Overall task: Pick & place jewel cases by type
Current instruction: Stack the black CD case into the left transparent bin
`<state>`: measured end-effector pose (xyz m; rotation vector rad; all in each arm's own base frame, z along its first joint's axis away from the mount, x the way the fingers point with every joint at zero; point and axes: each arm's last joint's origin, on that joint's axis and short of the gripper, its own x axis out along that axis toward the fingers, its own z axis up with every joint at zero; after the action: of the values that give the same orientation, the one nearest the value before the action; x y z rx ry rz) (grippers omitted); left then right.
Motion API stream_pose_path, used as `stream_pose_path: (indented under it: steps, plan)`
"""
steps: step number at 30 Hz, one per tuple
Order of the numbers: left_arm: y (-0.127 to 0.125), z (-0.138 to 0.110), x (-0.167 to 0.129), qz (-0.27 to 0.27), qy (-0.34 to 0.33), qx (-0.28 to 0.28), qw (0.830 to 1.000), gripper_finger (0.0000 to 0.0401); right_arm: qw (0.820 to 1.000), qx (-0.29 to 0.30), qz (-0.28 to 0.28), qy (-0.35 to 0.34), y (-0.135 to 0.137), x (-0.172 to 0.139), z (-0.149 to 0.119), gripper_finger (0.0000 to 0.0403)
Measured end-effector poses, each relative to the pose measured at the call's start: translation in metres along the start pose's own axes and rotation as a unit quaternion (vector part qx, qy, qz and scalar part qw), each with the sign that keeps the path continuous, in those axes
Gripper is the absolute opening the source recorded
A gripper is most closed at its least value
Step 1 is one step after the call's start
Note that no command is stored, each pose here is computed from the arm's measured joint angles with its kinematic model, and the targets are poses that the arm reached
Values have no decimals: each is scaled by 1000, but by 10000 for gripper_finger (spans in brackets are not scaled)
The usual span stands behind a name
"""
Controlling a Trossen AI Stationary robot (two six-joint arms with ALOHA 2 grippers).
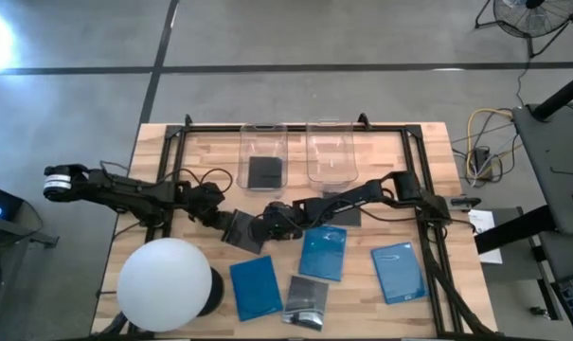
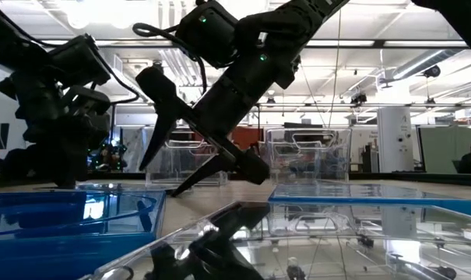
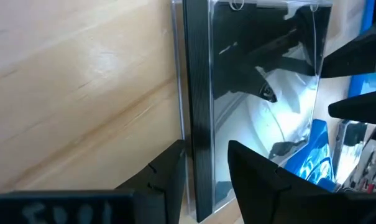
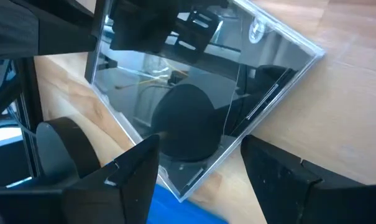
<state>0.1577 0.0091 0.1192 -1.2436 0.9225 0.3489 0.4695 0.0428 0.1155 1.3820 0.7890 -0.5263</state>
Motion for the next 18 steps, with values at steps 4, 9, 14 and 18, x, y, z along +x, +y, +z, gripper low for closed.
stream_pose_path:
  steps: [4,9,14,18]
  plan:
    - [1,-1,0,1,2,13,1000,106,1000,-26,8,-4,5,-7,2,226]
    - [5,-3,1,16,14,33,999,106,996,-84,27,-14,17,-25,2,226]
    - [9,-6,0,28,37,48,998,106,988,-136,64,-27,33,-43,3,226]
    - [9,-6,0,24,46,49,997,106,984,-161,69,-38,35,-45,3,226]
